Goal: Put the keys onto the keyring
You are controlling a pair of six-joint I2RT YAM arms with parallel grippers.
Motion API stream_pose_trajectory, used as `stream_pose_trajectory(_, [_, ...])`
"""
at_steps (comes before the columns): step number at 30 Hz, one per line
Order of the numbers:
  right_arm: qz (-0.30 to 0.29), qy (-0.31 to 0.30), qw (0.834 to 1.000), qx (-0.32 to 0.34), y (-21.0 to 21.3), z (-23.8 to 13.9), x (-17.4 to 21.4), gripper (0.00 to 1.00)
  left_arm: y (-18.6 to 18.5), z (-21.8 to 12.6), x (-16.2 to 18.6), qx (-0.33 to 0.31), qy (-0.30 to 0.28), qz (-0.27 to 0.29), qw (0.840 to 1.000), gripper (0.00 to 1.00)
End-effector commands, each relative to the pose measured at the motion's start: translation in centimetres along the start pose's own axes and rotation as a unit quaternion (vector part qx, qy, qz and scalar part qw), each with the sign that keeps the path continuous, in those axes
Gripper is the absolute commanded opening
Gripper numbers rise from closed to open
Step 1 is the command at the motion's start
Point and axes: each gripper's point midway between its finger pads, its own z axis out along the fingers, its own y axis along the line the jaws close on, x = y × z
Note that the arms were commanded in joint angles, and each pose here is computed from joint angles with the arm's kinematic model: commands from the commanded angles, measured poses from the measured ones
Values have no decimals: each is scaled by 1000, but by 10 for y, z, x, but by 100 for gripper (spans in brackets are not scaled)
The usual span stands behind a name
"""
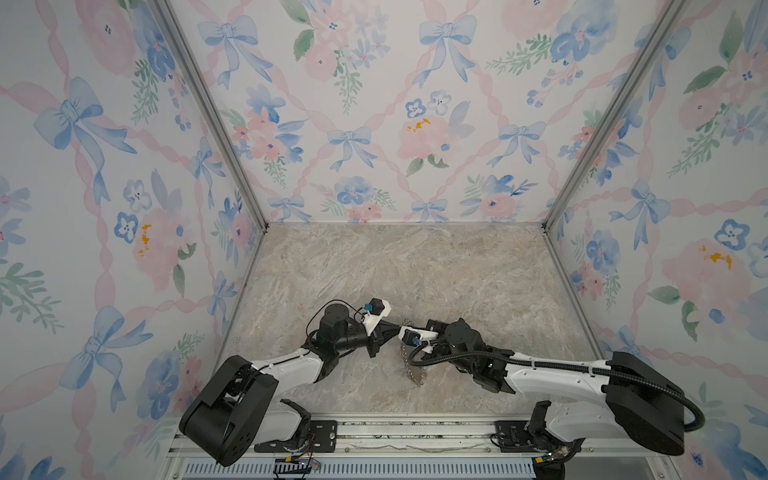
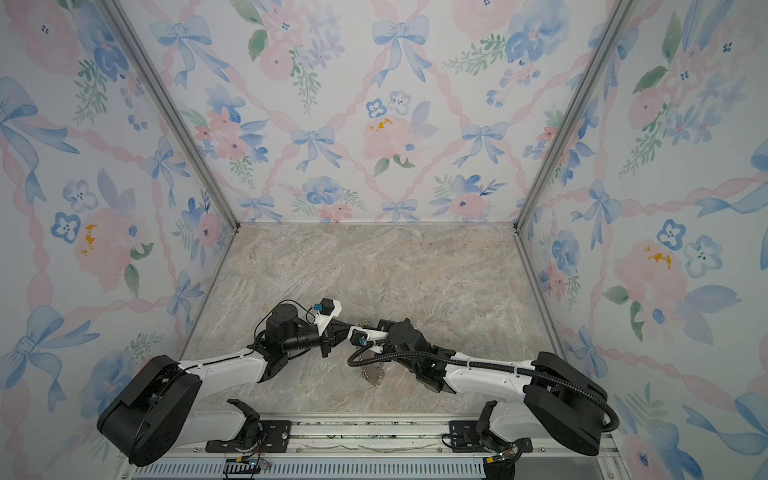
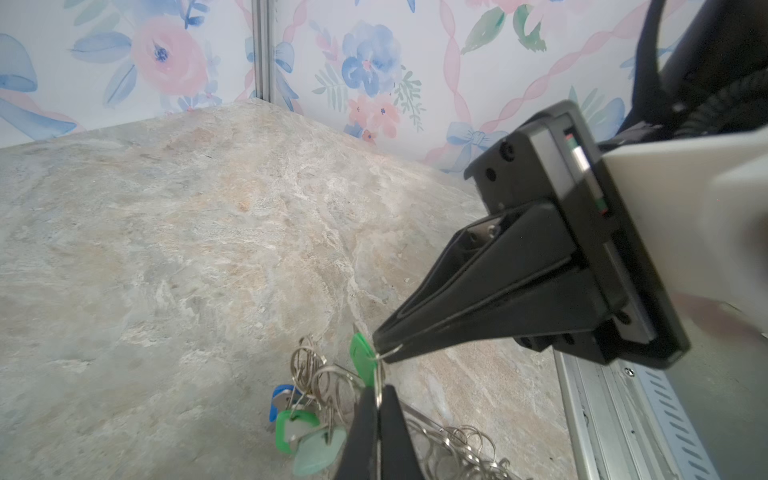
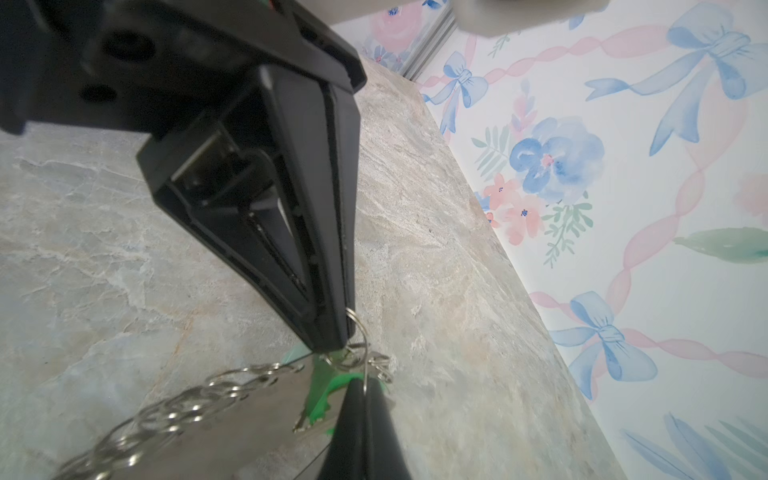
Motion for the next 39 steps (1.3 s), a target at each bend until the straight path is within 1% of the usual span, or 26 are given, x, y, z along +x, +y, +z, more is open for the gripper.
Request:
stream_pose_trajectory(1, [5, -12, 1000, 0, -3, 3, -6, 0, 1, 1, -11, 8, -11, 0, 1000, 0])
stream_pose_trajectory(10, [5, -6, 1000, -8, 2, 6, -1, 0, 5, -2, -16, -3, -17, -8, 1000, 0])
stream_pose_trajectory(20, [5, -10, 1000, -13, 5, 9, -5, 0, 6, -1, -15, -3, -16, -12, 1000, 0])
stream_pose_trajectory(35, [-6, -11, 1000, -25, 15, 13, -11, 0, 26, -1, -21, -74, -30, -20, 997, 0])
stream_pose_trajectory(39, [-9, -3, 1000, -21, 16, 15, -9, 0, 26, -1, -23, -78, -42, -31, 996, 0])
